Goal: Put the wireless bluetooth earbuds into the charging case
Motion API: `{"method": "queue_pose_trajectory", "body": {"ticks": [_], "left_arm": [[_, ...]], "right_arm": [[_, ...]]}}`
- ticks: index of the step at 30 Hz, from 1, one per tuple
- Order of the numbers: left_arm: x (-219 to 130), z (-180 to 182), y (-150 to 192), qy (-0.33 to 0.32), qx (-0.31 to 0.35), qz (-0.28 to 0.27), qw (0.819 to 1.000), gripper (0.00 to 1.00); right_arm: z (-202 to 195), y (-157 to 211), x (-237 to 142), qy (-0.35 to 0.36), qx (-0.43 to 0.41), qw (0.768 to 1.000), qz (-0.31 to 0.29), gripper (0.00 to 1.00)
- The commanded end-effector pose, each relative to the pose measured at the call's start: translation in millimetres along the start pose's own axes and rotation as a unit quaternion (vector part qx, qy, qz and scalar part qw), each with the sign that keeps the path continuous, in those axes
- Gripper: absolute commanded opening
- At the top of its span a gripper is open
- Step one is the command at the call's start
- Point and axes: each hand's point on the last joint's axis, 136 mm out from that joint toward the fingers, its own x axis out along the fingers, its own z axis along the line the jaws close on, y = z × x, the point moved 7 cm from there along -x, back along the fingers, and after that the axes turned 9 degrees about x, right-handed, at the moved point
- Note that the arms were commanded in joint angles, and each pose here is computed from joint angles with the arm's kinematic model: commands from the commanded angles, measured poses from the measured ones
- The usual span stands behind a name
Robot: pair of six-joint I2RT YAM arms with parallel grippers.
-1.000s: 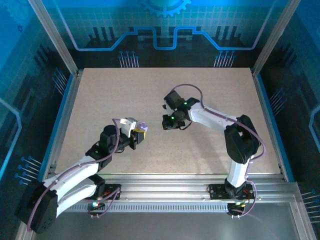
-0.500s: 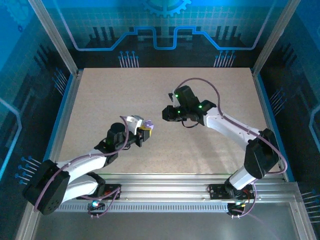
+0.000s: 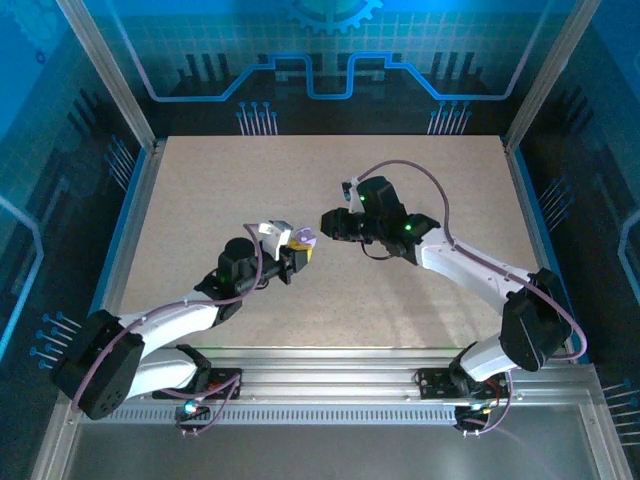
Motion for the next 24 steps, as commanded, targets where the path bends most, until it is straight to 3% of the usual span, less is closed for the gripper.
{"method": "queue_pose_trajectory", "body": {"ticks": [1, 24], "left_arm": [[4.0, -5.7, -20.9, 0.016, 0.005, -0.035, 0.999, 0.05], [0.4, -7.5, -43.2, 0.011, 0.005, -0.076, 0.997, 0.05]], "right_arm": [[14.7, -1.7, -5.5, -0.033, -0.004, 0.999, -0.018, 0.18], [22.0, 10.1, 6.7, -0.053, -0.012, 0.998, -0.009, 0.18]]}}
